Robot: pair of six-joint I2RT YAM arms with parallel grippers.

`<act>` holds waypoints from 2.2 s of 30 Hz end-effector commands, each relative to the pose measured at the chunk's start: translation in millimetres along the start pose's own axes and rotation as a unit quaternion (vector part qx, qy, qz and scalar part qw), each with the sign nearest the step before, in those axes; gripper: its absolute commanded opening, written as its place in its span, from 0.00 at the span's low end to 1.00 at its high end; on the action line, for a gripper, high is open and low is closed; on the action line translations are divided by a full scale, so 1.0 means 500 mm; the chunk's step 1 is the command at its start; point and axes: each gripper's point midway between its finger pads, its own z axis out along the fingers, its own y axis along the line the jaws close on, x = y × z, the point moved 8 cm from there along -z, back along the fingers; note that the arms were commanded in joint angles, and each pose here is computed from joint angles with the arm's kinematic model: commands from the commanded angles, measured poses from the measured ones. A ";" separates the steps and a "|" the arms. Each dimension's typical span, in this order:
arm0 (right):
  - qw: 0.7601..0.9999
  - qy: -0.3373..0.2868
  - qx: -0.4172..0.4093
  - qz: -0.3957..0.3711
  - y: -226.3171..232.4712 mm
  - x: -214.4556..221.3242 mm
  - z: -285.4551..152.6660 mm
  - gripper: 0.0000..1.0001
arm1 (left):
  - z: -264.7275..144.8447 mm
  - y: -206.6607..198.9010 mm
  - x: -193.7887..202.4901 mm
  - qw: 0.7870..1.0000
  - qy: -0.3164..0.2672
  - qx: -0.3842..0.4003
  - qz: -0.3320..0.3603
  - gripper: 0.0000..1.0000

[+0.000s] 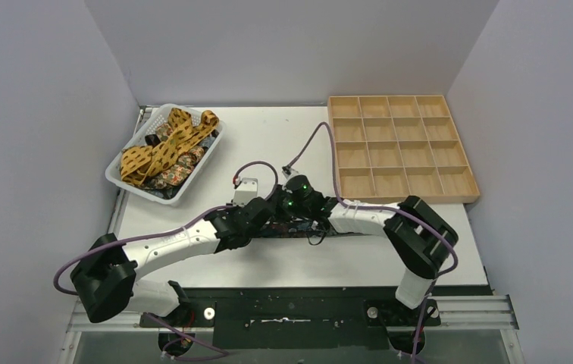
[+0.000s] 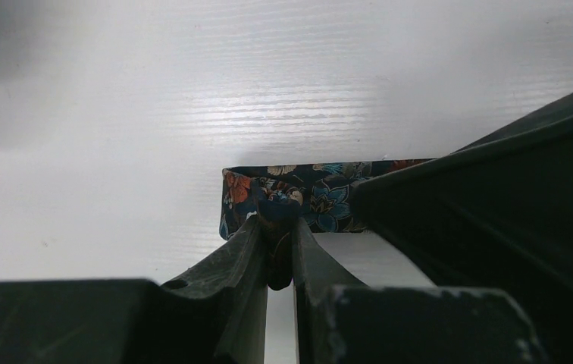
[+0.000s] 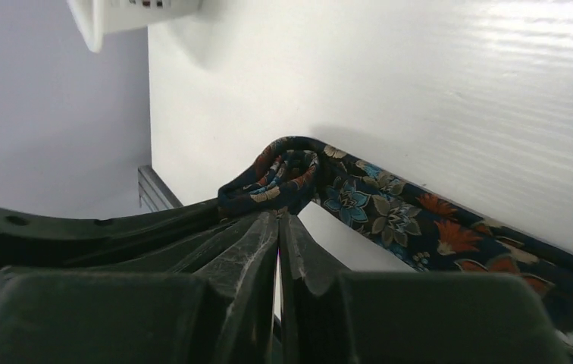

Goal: Roll the ties
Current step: Roll the tie at the center of the board.

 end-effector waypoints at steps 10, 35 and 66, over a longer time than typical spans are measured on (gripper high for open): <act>0.988 -0.119 0.102 0.006 -0.093 -0.072 -0.133 0.13 | 0.020 -0.052 -0.014 0.998 0.006 0.052 0.038 0.00; 0.986 -0.127 0.062 -0.083 -0.086 -0.126 -0.209 0.63 | -0.071 -0.027 -0.098 0.975 -0.025 0.200 -0.098 0.56; 0.996 0.074 -0.015 -0.047 -0.045 -0.005 0.005 0.33 | 0.037 0.142 0.016 0.923 0.048 0.204 -0.321 0.66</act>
